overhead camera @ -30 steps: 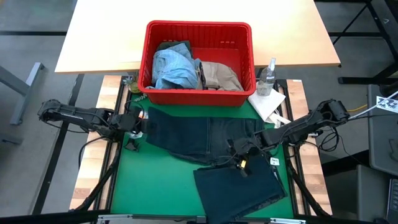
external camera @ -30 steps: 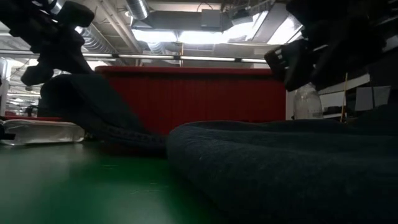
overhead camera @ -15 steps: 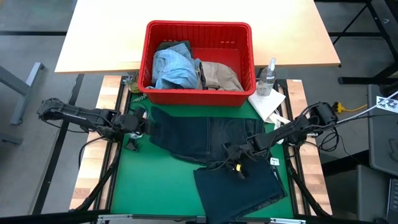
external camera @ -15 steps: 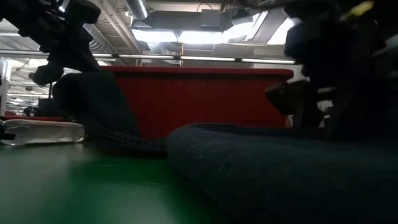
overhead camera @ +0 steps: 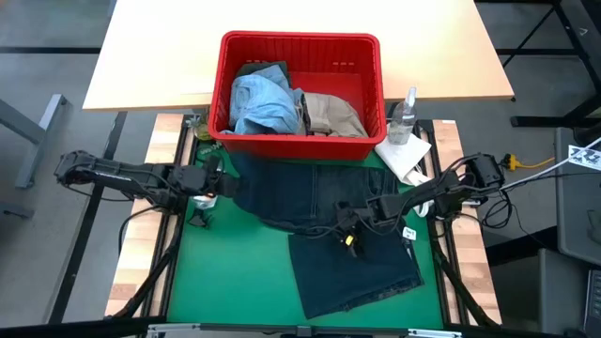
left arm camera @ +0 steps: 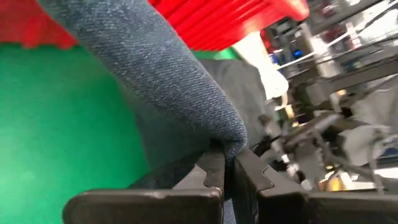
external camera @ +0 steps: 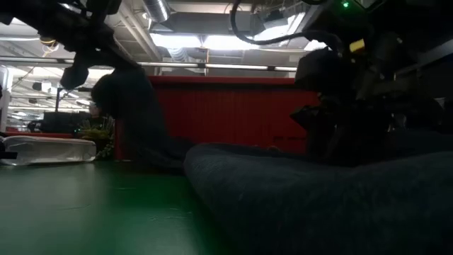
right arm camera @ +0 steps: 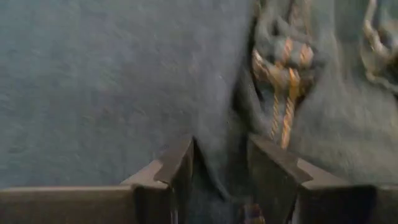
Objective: Fold laundry
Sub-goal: Fold the dark blue jeans
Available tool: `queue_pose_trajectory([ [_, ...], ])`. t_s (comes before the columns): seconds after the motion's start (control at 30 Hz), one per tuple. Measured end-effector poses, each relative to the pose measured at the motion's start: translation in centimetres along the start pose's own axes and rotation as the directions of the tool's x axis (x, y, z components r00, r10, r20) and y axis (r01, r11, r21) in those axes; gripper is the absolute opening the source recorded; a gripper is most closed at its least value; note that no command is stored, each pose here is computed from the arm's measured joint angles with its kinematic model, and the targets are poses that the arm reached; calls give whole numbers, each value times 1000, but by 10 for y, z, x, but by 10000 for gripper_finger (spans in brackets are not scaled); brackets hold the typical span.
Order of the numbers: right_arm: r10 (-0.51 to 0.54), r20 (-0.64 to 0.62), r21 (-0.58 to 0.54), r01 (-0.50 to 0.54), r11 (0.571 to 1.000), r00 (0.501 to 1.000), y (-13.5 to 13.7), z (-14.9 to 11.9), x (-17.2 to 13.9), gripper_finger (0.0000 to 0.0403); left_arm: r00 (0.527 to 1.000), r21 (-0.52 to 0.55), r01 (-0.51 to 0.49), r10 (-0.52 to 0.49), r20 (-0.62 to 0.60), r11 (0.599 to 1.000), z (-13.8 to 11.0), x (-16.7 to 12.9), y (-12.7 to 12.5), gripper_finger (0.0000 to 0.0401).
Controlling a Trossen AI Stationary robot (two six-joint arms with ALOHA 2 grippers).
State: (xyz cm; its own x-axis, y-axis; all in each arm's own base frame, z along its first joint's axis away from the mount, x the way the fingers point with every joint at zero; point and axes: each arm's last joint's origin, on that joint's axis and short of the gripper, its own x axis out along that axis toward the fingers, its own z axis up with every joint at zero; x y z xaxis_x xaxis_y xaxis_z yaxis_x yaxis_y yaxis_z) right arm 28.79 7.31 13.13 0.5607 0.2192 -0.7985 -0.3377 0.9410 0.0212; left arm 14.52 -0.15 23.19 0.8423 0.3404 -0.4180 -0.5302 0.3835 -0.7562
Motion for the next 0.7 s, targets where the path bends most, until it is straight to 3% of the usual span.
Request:
queue_pose_trajectory([
  [0.13, 60, 70, -23, -58, 998, 996, 2, 14, -12, 147, 994, -35, 104, -103, 21, 994, 5, 0, -10, 0],
  [0.33, 50, 151, -34, -45, 998, 987, 3, 32, -45, 147, 980, -56, 200, -198, 34, 978, 7, 7, -21, 0],
  [0.5, -43, 169, -27, 48, 998, 985, 3, 40, -84, 147, 979, -57, 201, -200, 29, 978, 1, 23, -26, 0],
  [0.7, -216, 152, -1, 218, 976, 965, 2, 33, -125, 147, 954, -64, 297, -293, 65, 953, -5, 46, -39, 0],
])
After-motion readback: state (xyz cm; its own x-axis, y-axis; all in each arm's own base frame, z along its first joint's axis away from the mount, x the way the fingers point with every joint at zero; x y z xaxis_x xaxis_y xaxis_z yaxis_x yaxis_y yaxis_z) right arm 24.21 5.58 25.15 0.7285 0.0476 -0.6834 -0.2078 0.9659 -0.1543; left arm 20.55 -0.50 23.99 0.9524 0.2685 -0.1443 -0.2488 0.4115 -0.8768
